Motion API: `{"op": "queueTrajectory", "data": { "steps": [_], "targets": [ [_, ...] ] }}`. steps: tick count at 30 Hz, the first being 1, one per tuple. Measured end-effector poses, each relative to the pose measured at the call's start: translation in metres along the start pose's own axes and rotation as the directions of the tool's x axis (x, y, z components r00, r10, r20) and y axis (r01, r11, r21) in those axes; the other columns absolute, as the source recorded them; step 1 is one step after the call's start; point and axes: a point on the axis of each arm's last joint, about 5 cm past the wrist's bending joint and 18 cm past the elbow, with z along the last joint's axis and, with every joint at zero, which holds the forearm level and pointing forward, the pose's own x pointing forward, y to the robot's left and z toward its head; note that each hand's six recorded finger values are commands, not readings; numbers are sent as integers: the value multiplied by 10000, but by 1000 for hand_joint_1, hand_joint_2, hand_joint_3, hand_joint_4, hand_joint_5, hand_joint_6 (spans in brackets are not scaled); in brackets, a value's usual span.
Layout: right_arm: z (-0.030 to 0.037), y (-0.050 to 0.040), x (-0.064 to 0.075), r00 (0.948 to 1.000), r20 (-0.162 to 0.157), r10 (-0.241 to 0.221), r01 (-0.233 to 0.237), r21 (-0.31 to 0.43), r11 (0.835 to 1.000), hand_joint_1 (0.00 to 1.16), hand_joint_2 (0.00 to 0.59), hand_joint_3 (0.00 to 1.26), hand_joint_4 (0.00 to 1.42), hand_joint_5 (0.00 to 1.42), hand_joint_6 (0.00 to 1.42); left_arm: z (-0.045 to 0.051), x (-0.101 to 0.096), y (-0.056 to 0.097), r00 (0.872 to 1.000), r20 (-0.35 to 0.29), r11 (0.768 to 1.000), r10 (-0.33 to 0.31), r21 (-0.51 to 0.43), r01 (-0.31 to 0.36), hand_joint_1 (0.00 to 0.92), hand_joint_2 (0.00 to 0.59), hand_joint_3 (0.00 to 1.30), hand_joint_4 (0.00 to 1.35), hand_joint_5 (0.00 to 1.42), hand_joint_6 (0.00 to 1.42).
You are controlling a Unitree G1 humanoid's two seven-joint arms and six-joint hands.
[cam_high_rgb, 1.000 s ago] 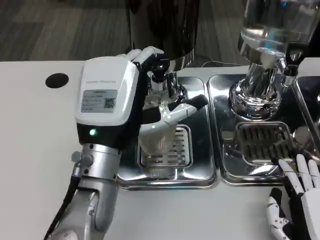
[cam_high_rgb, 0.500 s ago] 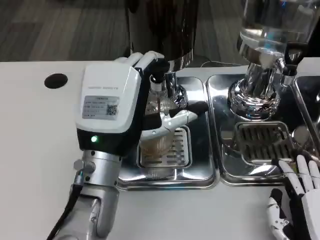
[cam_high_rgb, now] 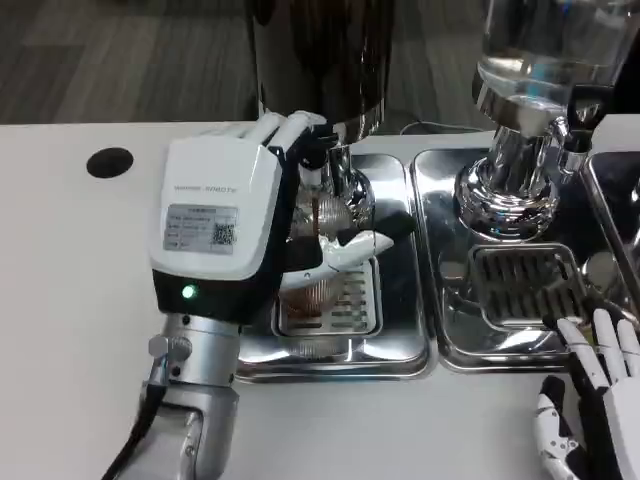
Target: Grasp the cup under the faucet to collect the drink, then remove the cup.
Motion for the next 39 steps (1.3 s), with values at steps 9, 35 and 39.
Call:
{"op": "queueTrajectory", "data": {
  "steps": [9,35,39],
  "targets": [
    [7,-12,-17,10000,36,5,-5,-165,9999,6,542,165,0,0,47,2,-33,-43,9999,-36,9999,97,-41,-98,0,84,520,551,679,821],
    [13,-4,-34,9999,66,124,-123,-220,9997,8,543,165,0,0,33,-16,-34,-42,9999,-100,9999,133,-13,-133,0,85,520,543,677,821],
    [14,-3,-30,9999,68,121,-120,-217,9997,8,543,165,0,0,33,-22,-33,-42,9999,-102,9999,132,-9,-132,0,86,517,543,677,821]
  ]
}}
